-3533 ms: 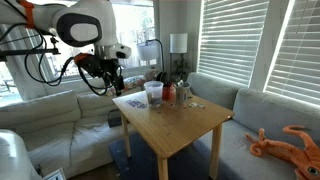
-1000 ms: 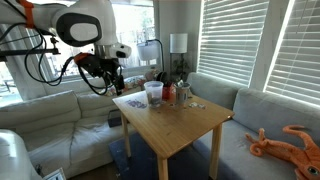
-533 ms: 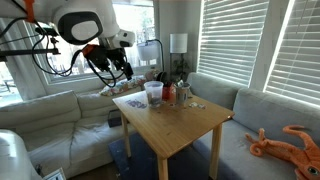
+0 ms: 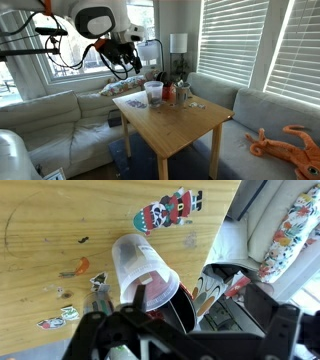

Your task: Pour the contents in the silver cup into the cup on the left

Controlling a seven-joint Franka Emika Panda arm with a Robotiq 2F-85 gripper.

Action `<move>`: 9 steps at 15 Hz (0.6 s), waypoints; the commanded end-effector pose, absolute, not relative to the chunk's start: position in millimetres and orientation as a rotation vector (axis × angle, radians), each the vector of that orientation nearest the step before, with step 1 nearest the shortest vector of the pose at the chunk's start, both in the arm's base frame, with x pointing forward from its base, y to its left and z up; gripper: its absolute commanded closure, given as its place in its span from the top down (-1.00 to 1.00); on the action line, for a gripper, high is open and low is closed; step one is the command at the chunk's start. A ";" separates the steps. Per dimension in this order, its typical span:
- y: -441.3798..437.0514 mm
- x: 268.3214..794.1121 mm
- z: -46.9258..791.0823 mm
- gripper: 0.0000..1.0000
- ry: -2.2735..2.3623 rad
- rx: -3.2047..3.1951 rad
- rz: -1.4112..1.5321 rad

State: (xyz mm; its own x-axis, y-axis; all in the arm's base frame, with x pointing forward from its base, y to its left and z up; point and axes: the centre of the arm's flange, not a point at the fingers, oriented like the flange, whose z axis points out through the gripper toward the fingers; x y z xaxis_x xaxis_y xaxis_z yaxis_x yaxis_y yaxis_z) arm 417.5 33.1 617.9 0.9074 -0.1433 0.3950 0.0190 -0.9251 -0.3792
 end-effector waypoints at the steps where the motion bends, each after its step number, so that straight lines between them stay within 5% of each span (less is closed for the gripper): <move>1: 33.3 418.2 617.4 1.00 0.091 -2.691 -0.595; 9: 21.5 450.7 610.4 1.00 0.239 -2.685 -0.647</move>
State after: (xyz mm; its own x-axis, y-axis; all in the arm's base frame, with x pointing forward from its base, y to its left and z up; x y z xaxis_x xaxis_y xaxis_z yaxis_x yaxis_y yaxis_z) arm 422.8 31.2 614.1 0.9055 -0.1651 0.3909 -0.0028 -0.9235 -0.3836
